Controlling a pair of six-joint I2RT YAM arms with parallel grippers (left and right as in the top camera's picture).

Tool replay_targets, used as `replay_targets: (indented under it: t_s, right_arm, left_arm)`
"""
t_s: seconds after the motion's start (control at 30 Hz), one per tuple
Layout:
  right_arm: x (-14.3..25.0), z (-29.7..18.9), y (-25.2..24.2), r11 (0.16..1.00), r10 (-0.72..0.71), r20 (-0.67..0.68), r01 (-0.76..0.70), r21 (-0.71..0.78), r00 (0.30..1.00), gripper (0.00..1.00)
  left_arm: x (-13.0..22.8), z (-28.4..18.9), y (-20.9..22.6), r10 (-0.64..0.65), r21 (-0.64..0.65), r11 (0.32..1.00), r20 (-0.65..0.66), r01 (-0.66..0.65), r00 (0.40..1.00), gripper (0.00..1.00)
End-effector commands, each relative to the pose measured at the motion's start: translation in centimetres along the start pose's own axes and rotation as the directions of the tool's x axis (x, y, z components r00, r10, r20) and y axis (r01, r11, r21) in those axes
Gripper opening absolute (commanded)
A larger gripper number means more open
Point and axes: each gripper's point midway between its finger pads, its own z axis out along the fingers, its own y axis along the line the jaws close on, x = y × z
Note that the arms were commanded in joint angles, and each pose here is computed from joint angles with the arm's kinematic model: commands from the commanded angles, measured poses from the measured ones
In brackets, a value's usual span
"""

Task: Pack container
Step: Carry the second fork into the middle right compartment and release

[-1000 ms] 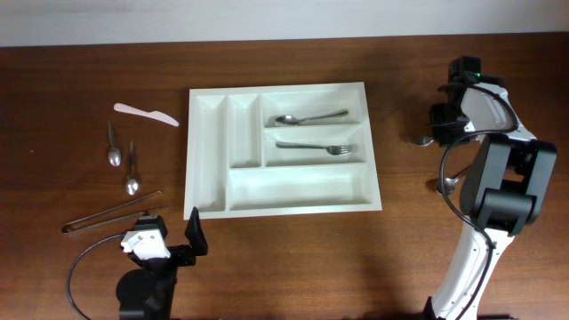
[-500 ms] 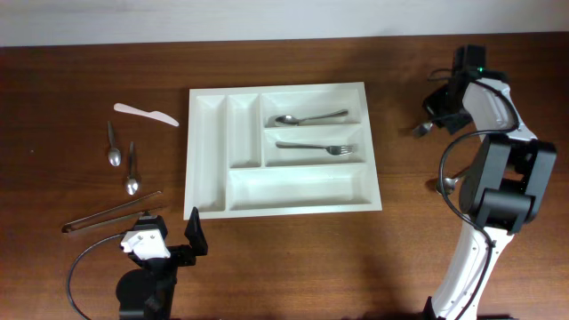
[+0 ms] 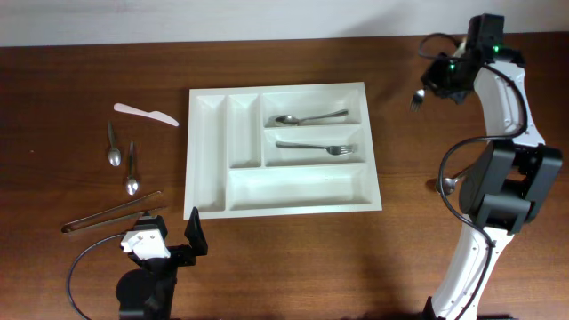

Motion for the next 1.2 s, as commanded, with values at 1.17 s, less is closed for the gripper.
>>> replay_targets:
  t_s: [1.17]
  right_arm:
    - [14.7,-0.9,14.1,0.903,0.283,0.044,-0.281,0.325,0.958,0.04]
  left_arm:
    - [0.1,0.0,-0.2,0.008,0.011,1.0,0.001,-0.008,1.0,0.99]
